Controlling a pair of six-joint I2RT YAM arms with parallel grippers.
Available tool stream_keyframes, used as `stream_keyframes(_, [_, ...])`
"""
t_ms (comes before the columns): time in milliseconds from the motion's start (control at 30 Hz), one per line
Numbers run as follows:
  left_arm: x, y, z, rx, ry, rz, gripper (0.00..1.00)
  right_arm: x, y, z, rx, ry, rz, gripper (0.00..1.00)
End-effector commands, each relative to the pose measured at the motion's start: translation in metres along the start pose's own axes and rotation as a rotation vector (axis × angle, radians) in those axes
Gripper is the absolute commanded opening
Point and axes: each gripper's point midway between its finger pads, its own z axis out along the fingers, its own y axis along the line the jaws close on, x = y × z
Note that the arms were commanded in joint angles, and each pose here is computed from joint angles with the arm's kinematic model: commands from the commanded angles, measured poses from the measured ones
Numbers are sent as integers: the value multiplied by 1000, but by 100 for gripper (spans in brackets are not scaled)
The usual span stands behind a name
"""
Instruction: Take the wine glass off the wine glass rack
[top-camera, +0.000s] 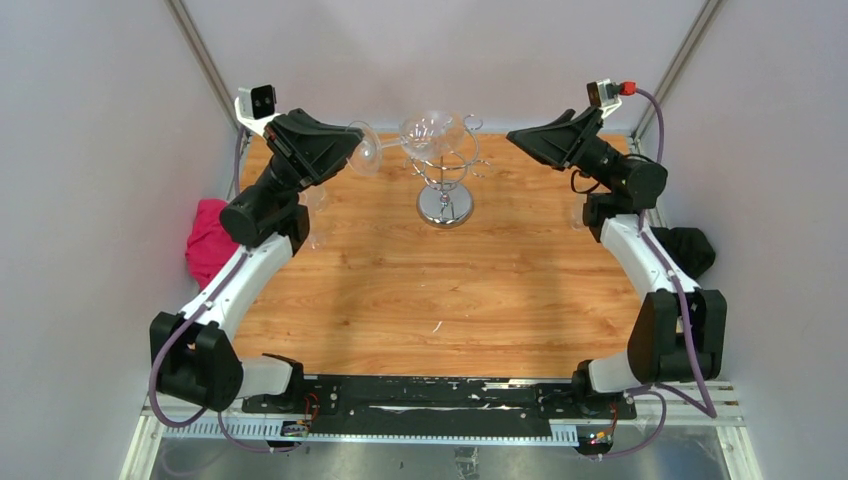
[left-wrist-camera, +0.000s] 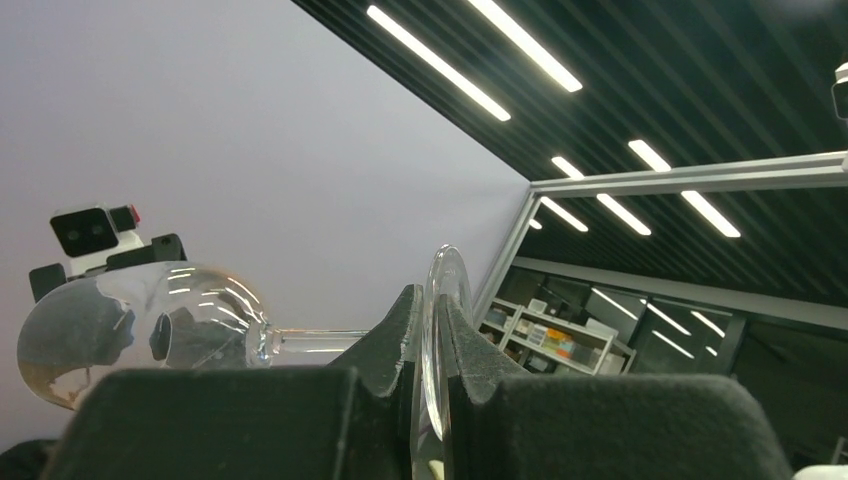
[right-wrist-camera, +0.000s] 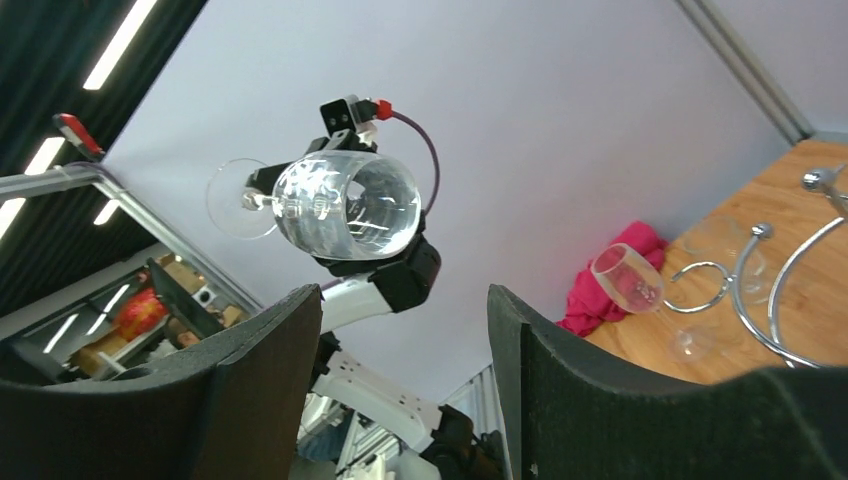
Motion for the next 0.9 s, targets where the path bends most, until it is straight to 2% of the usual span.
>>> stream_keyframes(0, [3, -30, 4, 85, -6, 80, 0, 6, 49, -3, -187, 9, -46, 67])
stream_keyframes(267, [3, -33, 6, 92, -3, 85, 0, 19, 74, 9, -257, 55, -79, 67])
stream_keyframes(867, [8, -30, 4, 85, 3, 79, 0, 42, 77, 47, -362, 140, -32, 67])
